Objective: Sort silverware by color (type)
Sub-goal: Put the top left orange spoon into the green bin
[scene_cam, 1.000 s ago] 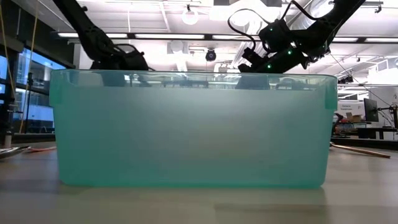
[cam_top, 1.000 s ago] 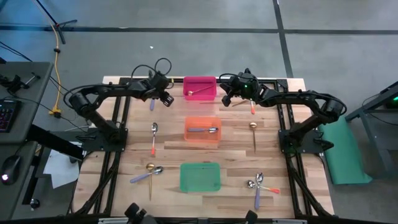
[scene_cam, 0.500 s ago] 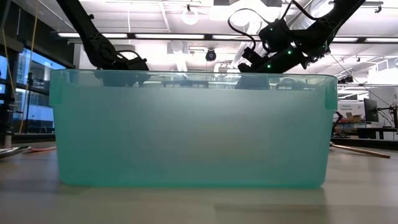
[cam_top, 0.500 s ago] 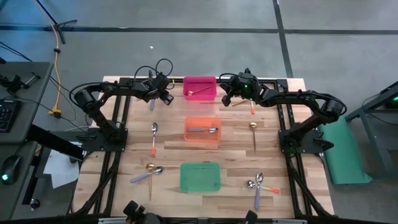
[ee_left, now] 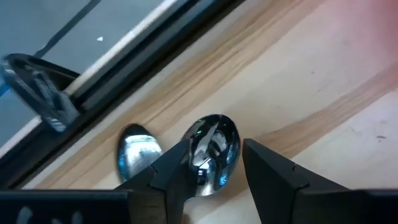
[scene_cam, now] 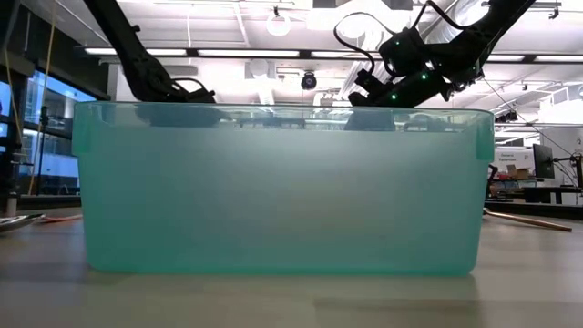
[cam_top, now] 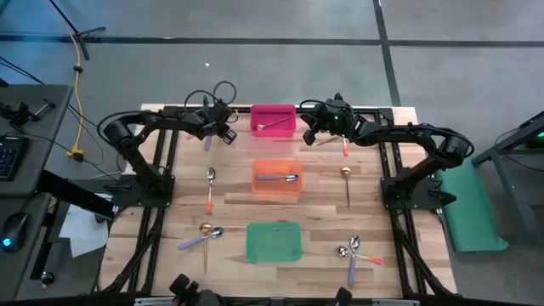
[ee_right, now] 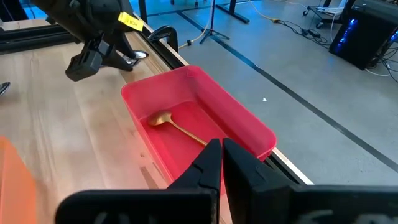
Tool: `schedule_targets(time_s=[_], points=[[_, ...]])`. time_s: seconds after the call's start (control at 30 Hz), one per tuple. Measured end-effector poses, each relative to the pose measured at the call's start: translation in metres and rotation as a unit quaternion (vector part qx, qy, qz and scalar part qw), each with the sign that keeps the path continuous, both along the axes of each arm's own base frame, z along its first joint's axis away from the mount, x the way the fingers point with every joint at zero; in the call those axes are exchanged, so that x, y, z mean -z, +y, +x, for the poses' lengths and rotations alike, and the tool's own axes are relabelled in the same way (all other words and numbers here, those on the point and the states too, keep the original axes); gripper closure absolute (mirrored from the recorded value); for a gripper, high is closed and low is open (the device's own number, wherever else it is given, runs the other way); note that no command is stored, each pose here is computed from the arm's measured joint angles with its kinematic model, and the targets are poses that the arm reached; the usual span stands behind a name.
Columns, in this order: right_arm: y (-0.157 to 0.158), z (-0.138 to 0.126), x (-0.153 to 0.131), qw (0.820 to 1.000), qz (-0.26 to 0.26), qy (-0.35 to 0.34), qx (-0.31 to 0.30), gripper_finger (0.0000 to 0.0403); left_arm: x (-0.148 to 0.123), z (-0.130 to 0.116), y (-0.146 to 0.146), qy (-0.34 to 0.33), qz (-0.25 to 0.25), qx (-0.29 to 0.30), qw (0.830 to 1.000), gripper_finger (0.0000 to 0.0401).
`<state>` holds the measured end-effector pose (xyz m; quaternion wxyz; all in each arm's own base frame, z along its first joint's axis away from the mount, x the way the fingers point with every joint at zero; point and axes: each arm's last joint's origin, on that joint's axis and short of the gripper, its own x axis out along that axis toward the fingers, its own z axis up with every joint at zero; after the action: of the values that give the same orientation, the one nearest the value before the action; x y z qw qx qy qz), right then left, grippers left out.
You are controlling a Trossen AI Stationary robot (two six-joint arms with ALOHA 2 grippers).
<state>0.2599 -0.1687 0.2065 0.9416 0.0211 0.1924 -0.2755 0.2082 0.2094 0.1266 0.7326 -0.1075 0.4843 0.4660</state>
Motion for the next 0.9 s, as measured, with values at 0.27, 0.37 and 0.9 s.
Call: schedule_targets(time_s=[0.27, 0.37, 0.9], points=[[0.000, 0.000, 0.000, 1.000, 0.000, 0.000, 0.000, 0.0403, 0.008, 0.002, 0.003, 0.013, 0.010, -0.006, 1.000, 0.0251], [0.000, 0.000, 0.000, 1.000, 0.000, 0.000, 0.000, 0.0403, 0.008, 0.002, 0.003, 0.019, 0.012, 0.000, 1.000, 0.0269], [0.000, 0.000, 0.000, 1.000, 0.000, 0.000, 0.000, 0.0403, 0.001, -0.006, 0.008, 0.043, 0.020, 0.021, 0.999, 0.0396]])
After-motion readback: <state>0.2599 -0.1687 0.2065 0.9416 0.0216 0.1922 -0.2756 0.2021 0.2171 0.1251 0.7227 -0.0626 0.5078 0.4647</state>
